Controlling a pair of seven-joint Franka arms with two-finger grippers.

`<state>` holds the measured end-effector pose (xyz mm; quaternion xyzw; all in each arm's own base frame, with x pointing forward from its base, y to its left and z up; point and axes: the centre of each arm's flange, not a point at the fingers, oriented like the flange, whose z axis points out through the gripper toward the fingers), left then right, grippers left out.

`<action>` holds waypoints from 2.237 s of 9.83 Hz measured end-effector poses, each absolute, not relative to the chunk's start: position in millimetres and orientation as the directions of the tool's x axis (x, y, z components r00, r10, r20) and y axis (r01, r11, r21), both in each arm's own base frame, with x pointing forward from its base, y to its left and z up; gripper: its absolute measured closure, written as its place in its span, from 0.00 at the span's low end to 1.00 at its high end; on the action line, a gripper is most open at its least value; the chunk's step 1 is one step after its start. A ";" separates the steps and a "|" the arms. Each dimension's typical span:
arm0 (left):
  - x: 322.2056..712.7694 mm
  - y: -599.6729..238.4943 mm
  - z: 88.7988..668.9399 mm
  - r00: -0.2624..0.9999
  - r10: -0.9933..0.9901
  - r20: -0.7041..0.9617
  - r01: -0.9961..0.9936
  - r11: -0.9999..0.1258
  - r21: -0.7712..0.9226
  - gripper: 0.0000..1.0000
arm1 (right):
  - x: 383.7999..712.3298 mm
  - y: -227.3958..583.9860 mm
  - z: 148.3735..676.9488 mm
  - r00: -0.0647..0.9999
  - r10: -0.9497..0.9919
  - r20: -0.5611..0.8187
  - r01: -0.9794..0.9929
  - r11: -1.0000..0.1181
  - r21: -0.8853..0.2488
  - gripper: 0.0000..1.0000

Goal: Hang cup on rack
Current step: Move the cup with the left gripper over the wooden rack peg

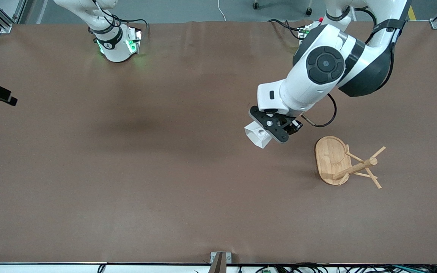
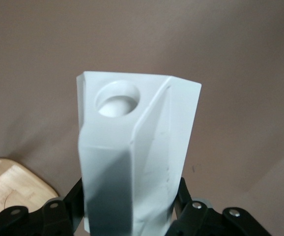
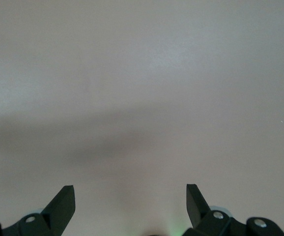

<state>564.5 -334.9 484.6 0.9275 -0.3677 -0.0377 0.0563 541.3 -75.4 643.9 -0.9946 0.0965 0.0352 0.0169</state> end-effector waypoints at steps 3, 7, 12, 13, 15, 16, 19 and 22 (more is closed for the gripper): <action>557.2 -288.7 455.3 0.792 -0.611 0.004 -0.607 -0.785 0.124 0.27 | 534.5 -78.5 671.6 0.978 -0.201 -0.054 -0.203 -0.979 -0.026 0.00; 545.2 -218.5 416.6 0.832 -0.555 -0.017 -0.551 -0.829 0.098 0.27 | 544.0 -83.4 666.0 0.979 -0.202 -0.029 -0.203 -0.979 -0.019 0.00; 569.3 -137.2 398.2 0.827 -0.561 0.014 -0.561 -0.825 0.071 0.27 | 545.5 -83.7 665.1 0.985 -0.170 -0.025 -0.170 -0.985 -0.005 0.00; 571.2 -131.3 399.3 0.832 -0.554 0.017 -0.554 -0.830 0.069 0.27 | 545.5 -83.7 665.1 0.985 -0.170 -0.025 -0.170 -0.985 -0.004 0.00; 574.4 -120.3 402.1 0.843 -0.537 0.023 -0.538 -0.841 0.063 0.27 | 545.5 -83.6 665.1 0.985 -0.168 -0.025 -0.168 -0.986 -0.003 0.00; 576.3 -114.9 404.0 0.848 -0.529 0.028 -0.530 -0.846 0.059 0.27 | 545.5 -83.6 665.1 0.986 -0.168 -0.024 -0.168 -0.986 -0.003 0.00; 582.1 -108.3 413.3 0.854 -0.518 0.048 -0.520 -0.853 0.050 0.27 | 545.6 -83.1 665.1 0.986 -0.167 -0.025 -0.167 -0.986 -0.002 0.00; 584.4 -107.2 410.7 0.869 -0.490 0.063 -0.494 -0.865 0.086 0.27 | 545.7 -82.9 665.1 0.986 -0.167 -0.025 -0.167 -0.986 -0.002 0.00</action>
